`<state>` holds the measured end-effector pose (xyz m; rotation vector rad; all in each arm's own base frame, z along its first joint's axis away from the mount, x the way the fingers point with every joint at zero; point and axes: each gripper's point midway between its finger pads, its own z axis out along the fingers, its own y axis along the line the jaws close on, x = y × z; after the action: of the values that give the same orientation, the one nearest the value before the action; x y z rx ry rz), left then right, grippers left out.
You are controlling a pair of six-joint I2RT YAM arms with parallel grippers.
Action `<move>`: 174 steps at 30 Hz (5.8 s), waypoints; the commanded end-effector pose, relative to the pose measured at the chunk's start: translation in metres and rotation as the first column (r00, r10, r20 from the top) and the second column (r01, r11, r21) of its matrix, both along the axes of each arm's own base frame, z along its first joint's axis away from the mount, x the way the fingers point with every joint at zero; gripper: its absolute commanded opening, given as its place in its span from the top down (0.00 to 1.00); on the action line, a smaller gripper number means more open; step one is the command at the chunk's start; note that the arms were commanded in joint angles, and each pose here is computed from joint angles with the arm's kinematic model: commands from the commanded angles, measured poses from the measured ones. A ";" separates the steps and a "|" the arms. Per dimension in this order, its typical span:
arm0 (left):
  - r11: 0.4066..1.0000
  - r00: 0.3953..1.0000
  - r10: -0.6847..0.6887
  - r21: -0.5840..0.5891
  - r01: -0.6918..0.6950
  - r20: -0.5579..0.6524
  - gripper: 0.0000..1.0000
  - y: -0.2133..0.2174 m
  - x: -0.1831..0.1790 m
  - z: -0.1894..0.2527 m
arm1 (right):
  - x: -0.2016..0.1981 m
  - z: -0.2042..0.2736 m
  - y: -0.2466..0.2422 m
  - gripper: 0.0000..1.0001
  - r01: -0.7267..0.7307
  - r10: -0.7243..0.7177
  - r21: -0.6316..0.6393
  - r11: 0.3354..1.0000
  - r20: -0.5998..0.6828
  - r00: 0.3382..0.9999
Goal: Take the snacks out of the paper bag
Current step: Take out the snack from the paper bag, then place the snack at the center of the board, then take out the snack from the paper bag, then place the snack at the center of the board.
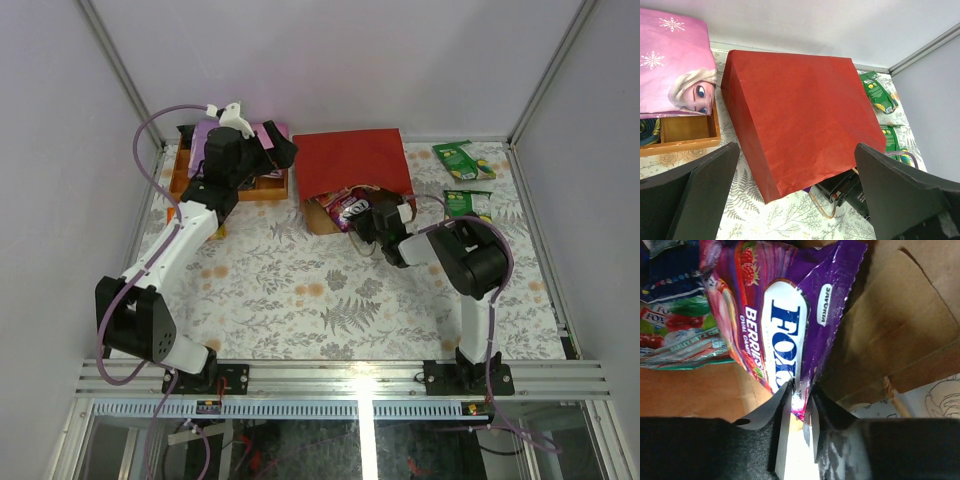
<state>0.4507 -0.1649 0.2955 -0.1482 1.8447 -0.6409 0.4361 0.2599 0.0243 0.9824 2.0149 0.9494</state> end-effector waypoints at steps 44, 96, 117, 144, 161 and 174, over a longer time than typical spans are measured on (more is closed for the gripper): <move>0.994 0.990 0.106 0.022 -0.108 0.090 0.00 0.032 -0.010 0.028 | -0.186 0.154 0.153 1.00 -0.811 0.792 -0.022 0.585 0.230 0.566; 0.996 0.992 0.093 0.007 -0.094 0.084 0.01 0.032 -0.011 0.023 | 0.043 0.042 -0.003 0.35 0.138 -0.191 0.195 0.971 0.285 0.939; 0.995 0.993 0.092 0.017 -0.093 0.078 0.00 0.031 -0.005 0.019 | 0.046 -0.017 -0.001 0.46 0.226 -0.226 0.064 0.972 -0.014 0.974; 0.991 0.990 0.123 0.048 -0.126 0.068 0.00 0.039 -0.006 0.013 | -0.011 0.065 0.002 1.00 -0.015 -0.003 0.093 0.996 0.193 0.981; 0.980 0.980 0.197 -0.003 -0.197 0.042 0.00 0.066 -0.010 0.039 | -0.171 0.204 0.107 1.00 -0.517 0.642 -0.387 0.764 0.538 0.546; 0.959 0.961 0.262 -0.137 -0.249 0.084 0.00 0.097 -0.044 0.109 | -0.086 0.206 0.251 1.00 -0.646 0.741 -0.373 0.667 0.427 0.519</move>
<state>0.4252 -0.0770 0.3640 -0.3967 1.7278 -0.5497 0.3294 0.4788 0.2226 -0.2624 1.8540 1.2818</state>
